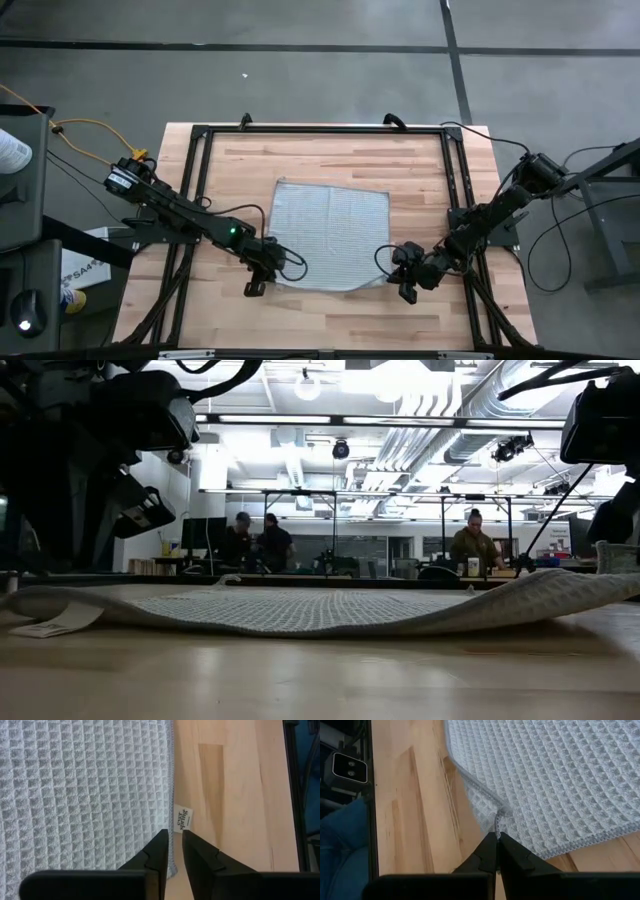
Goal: Fold microfiber towels
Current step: Fold the grey towel
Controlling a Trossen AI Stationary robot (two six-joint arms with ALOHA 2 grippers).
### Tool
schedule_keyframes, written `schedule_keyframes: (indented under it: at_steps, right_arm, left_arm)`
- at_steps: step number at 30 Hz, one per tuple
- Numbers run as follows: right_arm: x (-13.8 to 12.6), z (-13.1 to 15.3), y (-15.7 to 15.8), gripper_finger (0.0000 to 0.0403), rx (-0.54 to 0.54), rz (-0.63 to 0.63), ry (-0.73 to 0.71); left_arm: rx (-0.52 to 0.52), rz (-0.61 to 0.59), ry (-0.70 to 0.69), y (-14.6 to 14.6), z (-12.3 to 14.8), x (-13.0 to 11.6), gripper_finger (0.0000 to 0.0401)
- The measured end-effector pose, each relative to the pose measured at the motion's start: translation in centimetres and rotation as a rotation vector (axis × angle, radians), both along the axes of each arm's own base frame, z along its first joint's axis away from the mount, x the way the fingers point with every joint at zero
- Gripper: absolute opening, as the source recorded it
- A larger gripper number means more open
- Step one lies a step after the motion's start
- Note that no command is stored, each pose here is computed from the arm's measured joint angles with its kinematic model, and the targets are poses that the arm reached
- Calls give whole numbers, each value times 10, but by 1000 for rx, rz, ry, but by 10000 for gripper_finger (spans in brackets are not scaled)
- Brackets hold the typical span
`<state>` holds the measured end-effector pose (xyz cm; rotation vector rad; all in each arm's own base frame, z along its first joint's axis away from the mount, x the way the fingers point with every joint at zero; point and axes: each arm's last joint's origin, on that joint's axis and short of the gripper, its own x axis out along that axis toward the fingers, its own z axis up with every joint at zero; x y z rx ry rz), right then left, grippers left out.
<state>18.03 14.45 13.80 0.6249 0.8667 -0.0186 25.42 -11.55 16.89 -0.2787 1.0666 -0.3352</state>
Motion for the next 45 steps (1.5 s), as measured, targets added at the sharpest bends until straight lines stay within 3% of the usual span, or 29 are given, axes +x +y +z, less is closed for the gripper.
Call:
schedule_keyframes:
  at_steps: [9,19,25,34,45]
  right_arm:
    - [0,0,1,13,21,12,15]
    - [0,0,1,111,33,0,19]
    - [0,0,1,145,28,-4,15]
    - [1,0,-1,132,12,-62,-8]
    - [1,0,-2,99,-10,-78,-25]
  left_arm:
    - [1,1,-1,0,0,0,59]
    - [1,1,-2,0,0,0,59]
    - [17,-2,4,1,-1,-1,59]
    - [205,1,25,8,-6,-7,58]
    - [225,-34,9,5,-16,0,58]
